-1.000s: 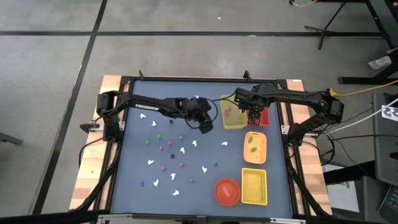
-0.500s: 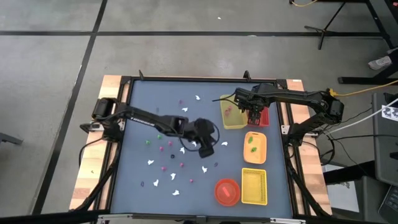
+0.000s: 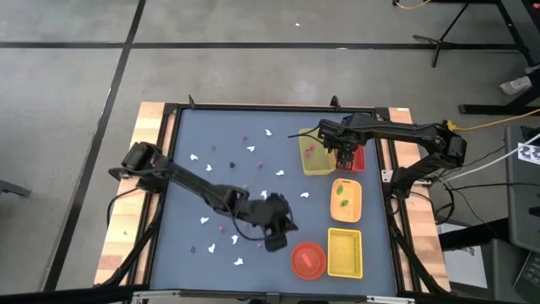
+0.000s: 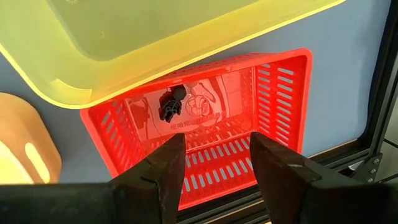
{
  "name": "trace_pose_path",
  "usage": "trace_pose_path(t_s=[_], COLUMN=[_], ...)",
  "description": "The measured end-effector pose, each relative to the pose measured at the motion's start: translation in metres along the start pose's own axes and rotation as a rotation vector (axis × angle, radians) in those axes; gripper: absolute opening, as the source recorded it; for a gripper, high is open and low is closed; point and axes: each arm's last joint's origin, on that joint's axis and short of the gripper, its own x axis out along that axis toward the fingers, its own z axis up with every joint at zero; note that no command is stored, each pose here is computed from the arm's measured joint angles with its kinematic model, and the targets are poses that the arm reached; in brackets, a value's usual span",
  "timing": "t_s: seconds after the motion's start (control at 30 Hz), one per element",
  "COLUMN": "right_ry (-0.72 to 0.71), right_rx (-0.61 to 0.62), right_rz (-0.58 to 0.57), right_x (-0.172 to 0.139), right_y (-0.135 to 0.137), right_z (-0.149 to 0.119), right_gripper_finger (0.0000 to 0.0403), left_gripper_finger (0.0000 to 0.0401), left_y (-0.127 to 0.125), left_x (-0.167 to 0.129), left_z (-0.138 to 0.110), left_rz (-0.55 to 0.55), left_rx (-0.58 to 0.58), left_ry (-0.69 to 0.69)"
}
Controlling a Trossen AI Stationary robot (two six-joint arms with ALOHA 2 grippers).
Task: Sort Halloween decoration
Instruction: Put the violet witch hat toy into the orange bin
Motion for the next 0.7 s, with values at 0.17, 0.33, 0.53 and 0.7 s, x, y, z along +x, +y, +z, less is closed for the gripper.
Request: trace_pose_path(t_s=[0.17,0.33,0.53,0.7], right_ry=[-0.001,0.0,0.0,-0.004], right_rx=[0.0,0.0,-0.001,0.001], right_rz=[0.0,0.0,0.0,-0.001], right_x=[0.0,0.0,0.0,0.0], right_y=[0.0,0.0,0.0,0.0], right_z=[0.0,0.0,0.0,0.0], right_gripper_finger=[0.0179,0.0179,0.0179,0.0179], left_gripper_finger=[0.0,0.0,0.0,0.0], left_y=[-0.016,-0.022,-0.028,-0.027], left_x=[0.011,0.024,0.036,0.047], left_z=[-0.018,-0.034,-0.051,-0.067], left_rz=[-0.065,-0.119,-0.175,-0.21], left_rx=[-0.057,-0.105,-0.132,-0.157], left_ry=[-0.035,-0.057,-0.06,-0.033])
